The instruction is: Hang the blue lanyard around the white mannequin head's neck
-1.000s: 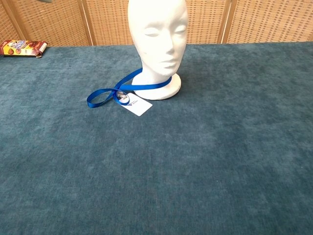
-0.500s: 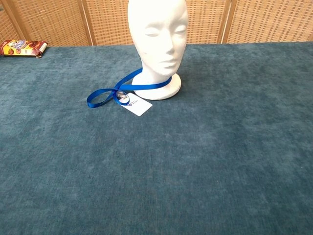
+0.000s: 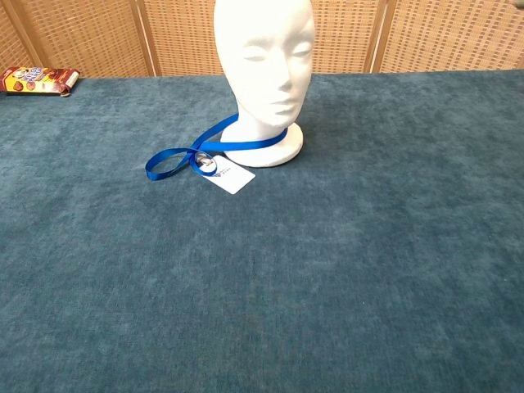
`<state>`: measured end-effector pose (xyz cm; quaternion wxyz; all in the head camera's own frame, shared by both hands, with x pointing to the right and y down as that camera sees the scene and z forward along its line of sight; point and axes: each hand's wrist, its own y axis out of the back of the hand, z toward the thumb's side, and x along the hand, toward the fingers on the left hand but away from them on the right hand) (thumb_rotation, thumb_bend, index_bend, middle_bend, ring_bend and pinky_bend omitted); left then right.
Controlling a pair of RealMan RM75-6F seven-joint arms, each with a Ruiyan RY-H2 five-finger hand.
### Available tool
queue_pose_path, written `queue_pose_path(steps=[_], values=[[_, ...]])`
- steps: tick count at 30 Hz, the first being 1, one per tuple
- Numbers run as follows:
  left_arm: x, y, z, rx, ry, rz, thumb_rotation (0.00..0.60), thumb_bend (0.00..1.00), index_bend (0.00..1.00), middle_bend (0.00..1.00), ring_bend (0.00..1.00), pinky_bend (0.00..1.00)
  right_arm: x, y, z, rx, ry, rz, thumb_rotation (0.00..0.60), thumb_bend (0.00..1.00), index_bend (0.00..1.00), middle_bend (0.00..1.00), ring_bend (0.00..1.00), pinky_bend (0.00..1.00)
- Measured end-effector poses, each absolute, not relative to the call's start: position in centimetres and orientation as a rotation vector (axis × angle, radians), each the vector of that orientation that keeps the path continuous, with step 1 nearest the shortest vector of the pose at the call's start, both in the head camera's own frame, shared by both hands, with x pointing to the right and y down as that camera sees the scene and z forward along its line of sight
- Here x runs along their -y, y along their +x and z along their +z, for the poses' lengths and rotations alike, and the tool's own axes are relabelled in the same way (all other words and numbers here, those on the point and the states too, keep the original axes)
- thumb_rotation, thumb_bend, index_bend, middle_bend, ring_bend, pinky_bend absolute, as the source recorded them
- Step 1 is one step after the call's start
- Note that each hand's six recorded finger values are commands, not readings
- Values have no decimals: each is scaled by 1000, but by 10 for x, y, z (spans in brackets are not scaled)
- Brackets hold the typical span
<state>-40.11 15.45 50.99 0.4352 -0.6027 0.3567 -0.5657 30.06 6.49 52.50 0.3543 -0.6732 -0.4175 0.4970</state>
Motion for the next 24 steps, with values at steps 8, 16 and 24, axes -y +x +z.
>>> queue_pose_path(steps=[8, 16, 24], values=[[-202, -432, 506, -885, -1493, -1458, 486, 130, 453, 671, 577, 581, -112, 335, 520, 1115, -1673, 1337, 600, 290, 365, 684, 855, 945], [-241, -435, 525, -869, -1530, -1498, 485, 130, 453, 667, 573, 556, -156, 364, 524, 1146, -1624, 1414, 600, 290, 373, 675, 831, 933], [-271, -437, 543, -854, -1585, -1563, 481, 130, 453, 649, 548, 514, -203, 391, 532, 1211, -1599, 1522, 600, 289, 389, 660, 790, 900]])
